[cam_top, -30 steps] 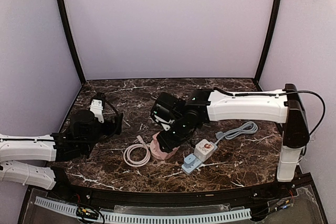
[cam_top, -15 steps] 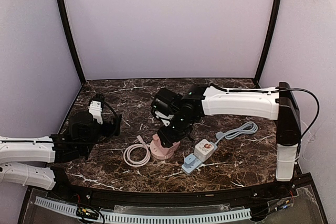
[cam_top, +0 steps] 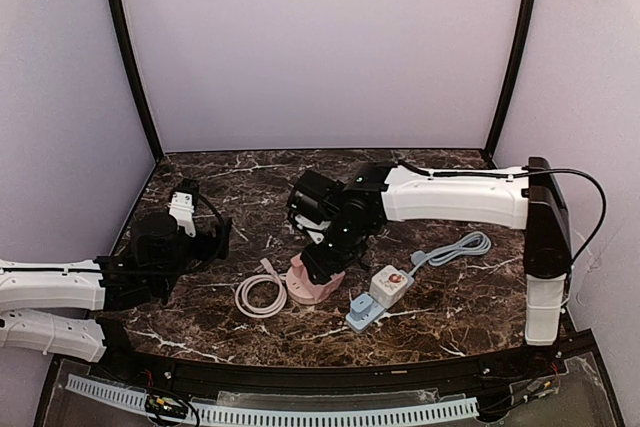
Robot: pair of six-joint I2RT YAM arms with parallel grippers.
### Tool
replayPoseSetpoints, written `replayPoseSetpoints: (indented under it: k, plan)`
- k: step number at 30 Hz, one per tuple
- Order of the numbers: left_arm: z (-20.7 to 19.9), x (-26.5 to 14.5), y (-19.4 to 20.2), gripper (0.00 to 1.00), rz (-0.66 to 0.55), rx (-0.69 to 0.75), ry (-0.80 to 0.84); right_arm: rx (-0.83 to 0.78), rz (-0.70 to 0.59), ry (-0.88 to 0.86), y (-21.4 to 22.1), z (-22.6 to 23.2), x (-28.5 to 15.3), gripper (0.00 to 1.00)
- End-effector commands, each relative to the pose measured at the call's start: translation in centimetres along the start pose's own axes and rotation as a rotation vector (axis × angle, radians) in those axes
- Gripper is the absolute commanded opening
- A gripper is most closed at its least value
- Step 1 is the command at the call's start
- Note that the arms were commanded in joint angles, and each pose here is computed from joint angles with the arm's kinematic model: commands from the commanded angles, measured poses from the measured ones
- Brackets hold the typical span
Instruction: Insert the plug
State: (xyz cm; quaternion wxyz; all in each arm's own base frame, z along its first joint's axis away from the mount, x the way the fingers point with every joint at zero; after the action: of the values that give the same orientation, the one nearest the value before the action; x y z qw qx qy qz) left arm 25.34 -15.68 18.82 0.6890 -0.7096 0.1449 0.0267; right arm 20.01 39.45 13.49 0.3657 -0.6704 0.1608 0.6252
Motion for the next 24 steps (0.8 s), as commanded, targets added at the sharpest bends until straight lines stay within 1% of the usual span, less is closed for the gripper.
replayPoseSetpoints:
  k: [1,9,24]
  plan:
    - [0.3,-0.1,0.3,0.97,-0.002,0.007,-0.002,-0.022,0.043,0.031,0.3,-0.4,0.9,0.00]
    - [0.3,-0.1,0.3,0.97,-0.004,0.010,-0.004,-0.034,0.078,0.071,0.4,-0.6,1.8,0.00]
    - [0.5,-0.2,0.4,0.97,-0.009,0.019,-0.005,-0.067,0.174,0.121,1.2,-0.4,4.8,0.00]
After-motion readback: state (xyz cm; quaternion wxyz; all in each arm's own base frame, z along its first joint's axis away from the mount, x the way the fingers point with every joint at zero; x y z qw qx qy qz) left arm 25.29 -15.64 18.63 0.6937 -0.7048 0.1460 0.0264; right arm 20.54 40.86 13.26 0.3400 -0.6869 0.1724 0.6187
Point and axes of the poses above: each gripper's point midway between its finger pads, its own x axis out along the fingers, its own z axis along the line the jaws close on, y = z × x, the point moved 3 cm from there along -x, back along the fingers, and after that the axes turned 4 degrees about -x, right-handed, at the moved point
